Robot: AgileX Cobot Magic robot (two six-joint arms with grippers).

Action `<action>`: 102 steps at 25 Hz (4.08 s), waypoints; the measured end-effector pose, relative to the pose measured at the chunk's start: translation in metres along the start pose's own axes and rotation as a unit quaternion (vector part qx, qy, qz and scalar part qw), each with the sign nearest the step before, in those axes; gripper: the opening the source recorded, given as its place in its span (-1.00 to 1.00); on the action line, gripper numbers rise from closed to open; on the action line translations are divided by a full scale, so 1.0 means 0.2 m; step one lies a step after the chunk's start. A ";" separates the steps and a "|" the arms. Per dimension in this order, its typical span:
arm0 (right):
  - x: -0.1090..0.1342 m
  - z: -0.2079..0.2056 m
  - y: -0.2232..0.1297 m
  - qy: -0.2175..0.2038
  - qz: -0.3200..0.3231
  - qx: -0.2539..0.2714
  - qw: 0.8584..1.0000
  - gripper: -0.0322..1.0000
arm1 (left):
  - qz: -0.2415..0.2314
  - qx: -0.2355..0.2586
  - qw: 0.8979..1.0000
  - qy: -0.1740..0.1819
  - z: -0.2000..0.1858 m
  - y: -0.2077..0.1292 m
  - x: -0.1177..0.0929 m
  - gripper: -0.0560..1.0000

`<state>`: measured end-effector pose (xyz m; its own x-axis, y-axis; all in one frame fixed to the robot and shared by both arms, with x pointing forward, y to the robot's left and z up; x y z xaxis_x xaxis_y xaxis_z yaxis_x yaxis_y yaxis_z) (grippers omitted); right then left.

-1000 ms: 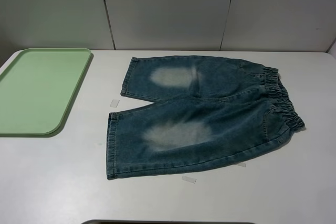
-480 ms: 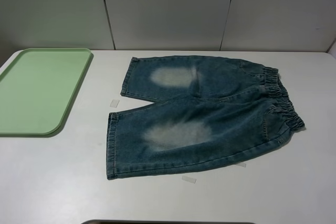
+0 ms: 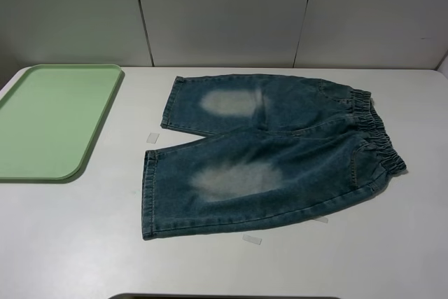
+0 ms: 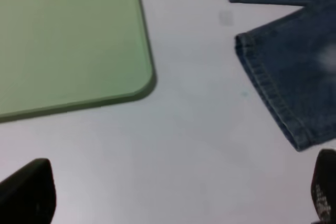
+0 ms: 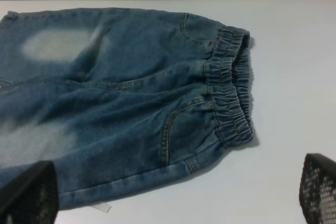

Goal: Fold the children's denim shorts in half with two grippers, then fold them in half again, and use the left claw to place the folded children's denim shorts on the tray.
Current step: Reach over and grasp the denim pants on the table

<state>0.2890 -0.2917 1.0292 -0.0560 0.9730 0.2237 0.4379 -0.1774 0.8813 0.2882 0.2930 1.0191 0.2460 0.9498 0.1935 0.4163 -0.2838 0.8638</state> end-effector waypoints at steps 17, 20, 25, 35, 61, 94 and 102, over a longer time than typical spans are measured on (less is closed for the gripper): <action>0.00 0.00 0.00 0.000 0.000 0.000 1.000 0.41 | 0.019 -0.008 0.999 -0.035 0.00 0.00 -0.02 0.95; 0.00 0.00 0.00 0.000 0.000 0.000 1.000 0.41 | 0.021 -0.011 0.999 -0.049 0.00 0.01 -0.03 0.95; 0.00 0.00 0.00 0.000 0.000 0.000 1.000 0.41 | 0.007 -0.020 0.995 -0.098 -0.01 0.02 -0.09 0.95; 0.06 0.08 0.08 0.008 -0.030 0.074 0.997 0.41 | 0.026 -0.020 0.993 -0.116 -0.01 0.01 -0.11 0.95; 0.18 0.44 0.19 0.072 -0.457 0.206 0.862 0.41 | 0.248 0.226 0.895 -0.294 0.46 0.36 -0.33 0.95; 0.06 0.91 -0.29 0.082 -0.685 0.252 0.679 0.41 | 0.468 0.172 0.789 -0.359 1.02 0.18 -0.54 0.95; 0.02 0.96 -0.23 0.066 -0.681 0.226 0.693 0.41 | 0.511 0.199 0.728 -0.412 1.09 0.00 -0.73 0.93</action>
<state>0.4403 -0.2507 0.9103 -0.7618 0.1645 -0.6265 0.1324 0.9863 0.0980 0.4438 0.1258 0.8902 0.9784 -0.1391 0.1529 -0.1722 -0.9578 0.2303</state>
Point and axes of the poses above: a point on each arm's last joint axis where the gripper is mounted, z pointing out along that axis toward the gripper, x along the wrist's bending axis when the last joint is at zero, y = z × x, the point moved 6 cm from there along z, pointing out along that axis toward the gripper, and after that the axes turned 12 degrees about z, right-handed, at the moved point
